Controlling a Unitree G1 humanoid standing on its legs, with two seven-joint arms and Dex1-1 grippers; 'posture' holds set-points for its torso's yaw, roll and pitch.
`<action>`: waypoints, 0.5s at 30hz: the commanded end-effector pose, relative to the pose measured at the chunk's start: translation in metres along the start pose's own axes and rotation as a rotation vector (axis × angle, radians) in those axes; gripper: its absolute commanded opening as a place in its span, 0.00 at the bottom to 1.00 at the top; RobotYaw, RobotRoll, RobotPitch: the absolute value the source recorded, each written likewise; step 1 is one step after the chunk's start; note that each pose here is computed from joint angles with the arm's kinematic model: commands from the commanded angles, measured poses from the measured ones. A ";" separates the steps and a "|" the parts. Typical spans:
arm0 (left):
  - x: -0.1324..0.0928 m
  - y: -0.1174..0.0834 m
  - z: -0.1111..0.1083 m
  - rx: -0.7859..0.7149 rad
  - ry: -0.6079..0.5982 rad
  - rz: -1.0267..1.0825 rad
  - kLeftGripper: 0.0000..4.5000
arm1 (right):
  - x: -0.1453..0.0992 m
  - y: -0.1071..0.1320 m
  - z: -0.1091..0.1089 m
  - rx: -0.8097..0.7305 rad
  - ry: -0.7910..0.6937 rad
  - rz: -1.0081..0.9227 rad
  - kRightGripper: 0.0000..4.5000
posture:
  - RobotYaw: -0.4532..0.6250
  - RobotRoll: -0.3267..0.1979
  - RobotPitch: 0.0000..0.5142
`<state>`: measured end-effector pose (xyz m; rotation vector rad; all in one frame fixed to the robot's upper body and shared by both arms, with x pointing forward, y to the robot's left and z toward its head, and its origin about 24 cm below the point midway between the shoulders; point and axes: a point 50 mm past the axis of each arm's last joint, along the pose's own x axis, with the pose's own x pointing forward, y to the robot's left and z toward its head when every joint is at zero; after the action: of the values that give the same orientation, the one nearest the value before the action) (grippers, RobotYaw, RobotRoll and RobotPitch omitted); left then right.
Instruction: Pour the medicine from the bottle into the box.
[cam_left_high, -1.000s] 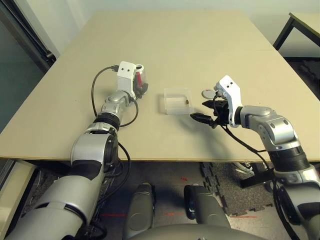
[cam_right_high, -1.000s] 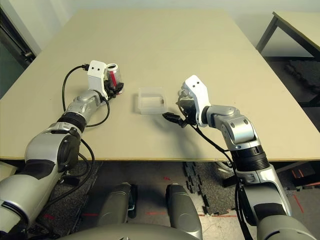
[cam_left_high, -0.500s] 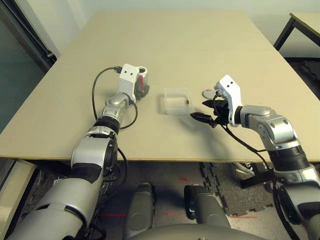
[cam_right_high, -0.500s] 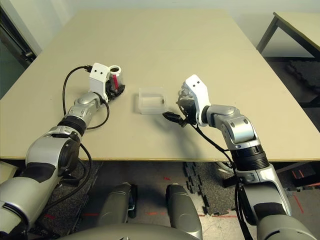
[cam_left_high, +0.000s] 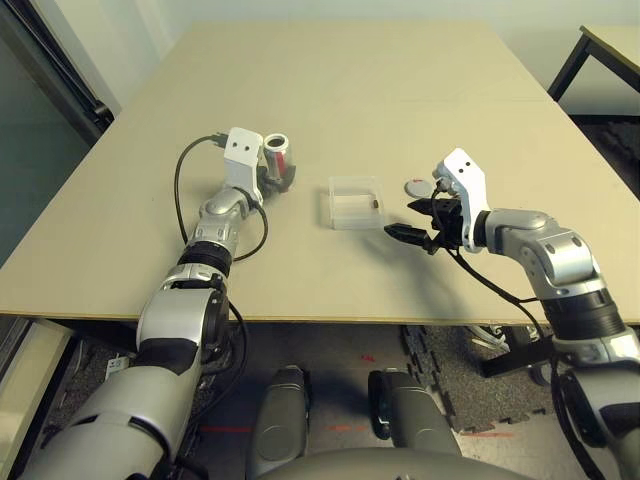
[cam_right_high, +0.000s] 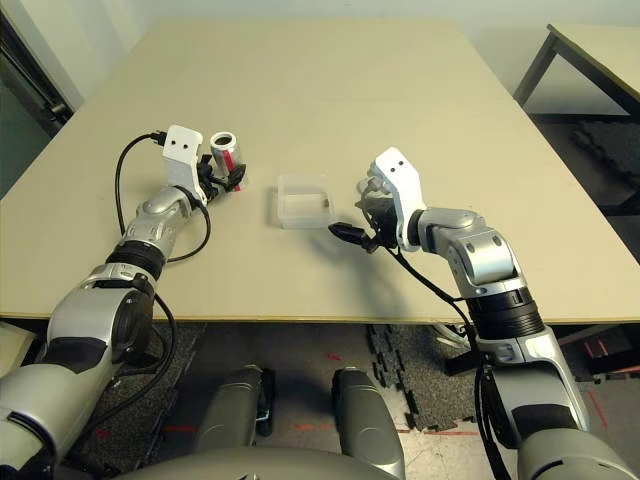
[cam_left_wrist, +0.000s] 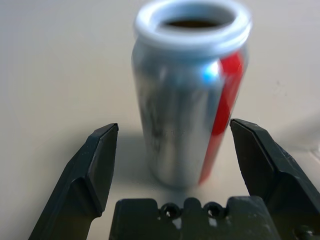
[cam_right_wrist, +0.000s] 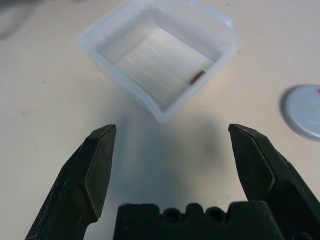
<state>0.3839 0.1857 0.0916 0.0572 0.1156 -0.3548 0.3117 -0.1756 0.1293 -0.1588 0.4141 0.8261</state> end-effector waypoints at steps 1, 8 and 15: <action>-0.010 -0.005 -0.003 -0.029 0.003 -0.044 1.00 | -0.010 -0.002 -0.002 0.012 -0.003 -0.004 1.00 | 0.53 0.62 0.21; -0.054 0.008 0.007 -0.018 0.001 -0.035 1.00 | -0.030 -0.018 0.005 0.110 -0.107 -0.106 1.00 | 0.54 0.62 0.24; -0.088 0.057 0.021 -0.059 -0.037 0.141 1.00 | -0.045 -0.063 0.006 0.262 -0.348 -0.511 1.00 | 0.55 0.62 0.27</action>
<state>0.3254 0.2571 0.1253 0.0259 0.0864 -0.2499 0.3292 -0.2330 0.1537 0.1057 0.1682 0.3949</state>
